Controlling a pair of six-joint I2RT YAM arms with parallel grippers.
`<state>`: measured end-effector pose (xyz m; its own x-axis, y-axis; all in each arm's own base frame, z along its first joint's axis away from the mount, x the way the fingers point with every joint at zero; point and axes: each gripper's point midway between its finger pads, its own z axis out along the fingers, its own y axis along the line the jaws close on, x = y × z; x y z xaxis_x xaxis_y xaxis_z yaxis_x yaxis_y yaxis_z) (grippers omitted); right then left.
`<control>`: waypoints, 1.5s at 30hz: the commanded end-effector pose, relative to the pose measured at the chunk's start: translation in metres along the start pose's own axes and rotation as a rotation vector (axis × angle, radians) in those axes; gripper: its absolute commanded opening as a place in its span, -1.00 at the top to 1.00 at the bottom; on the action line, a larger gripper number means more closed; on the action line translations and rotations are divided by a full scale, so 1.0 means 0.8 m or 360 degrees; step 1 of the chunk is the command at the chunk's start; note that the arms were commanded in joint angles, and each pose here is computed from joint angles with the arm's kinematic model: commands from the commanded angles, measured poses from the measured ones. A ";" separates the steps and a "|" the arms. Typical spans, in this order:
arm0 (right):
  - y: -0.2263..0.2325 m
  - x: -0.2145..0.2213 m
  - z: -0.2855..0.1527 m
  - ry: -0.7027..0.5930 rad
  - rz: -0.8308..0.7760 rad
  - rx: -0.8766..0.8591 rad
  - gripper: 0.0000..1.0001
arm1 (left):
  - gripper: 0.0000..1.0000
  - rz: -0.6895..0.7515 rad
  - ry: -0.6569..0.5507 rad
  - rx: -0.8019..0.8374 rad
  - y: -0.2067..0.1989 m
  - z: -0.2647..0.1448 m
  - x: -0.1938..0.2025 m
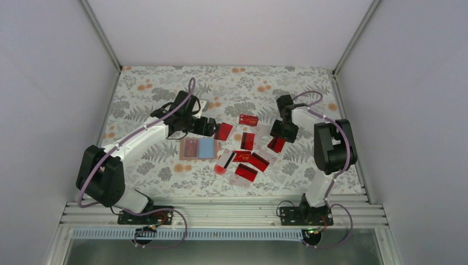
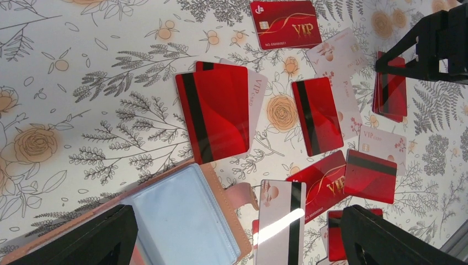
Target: Put the credit cards into the card holder
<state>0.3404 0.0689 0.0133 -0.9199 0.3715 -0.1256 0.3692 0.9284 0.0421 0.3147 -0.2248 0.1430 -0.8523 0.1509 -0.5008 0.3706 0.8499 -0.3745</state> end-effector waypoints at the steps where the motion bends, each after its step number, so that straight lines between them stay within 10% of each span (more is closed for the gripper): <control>1: -0.013 0.041 -0.002 0.0205 -0.0076 0.0052 -0.20 | -0.85 0.0019 -0.0048 0.0050 -0.010 -0.006 -0.006; 19: 0.029 0.025 -0.076 0.0133 -0.0097 -0.0166 -0.19 | -0.84 0.0021 -0.0069 0.0133 -0.023 -0.010 -0.012; 35: 0.123 0.006 -0.188 -0.0059 -0.0213 -0.0657 -0.19 | -0.54 0.0117 -0.0014 0.1095 -0.156 -0.050 -0.054; 45: 0.158 0.020 -0.224 -0.0048 -0.0227 -0.0849 -0.18 | -0.30 0.0102 0.0061 0.1118 -0.161 -0.023 -0.057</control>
<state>0.3506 0.1732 0.1708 -0.9495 0.2509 -0.1883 0.1453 0.8838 0.4447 0.3024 -0.3210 0.2215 -0.8418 0.1946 -0.5035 0.5389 0.3575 -0.7627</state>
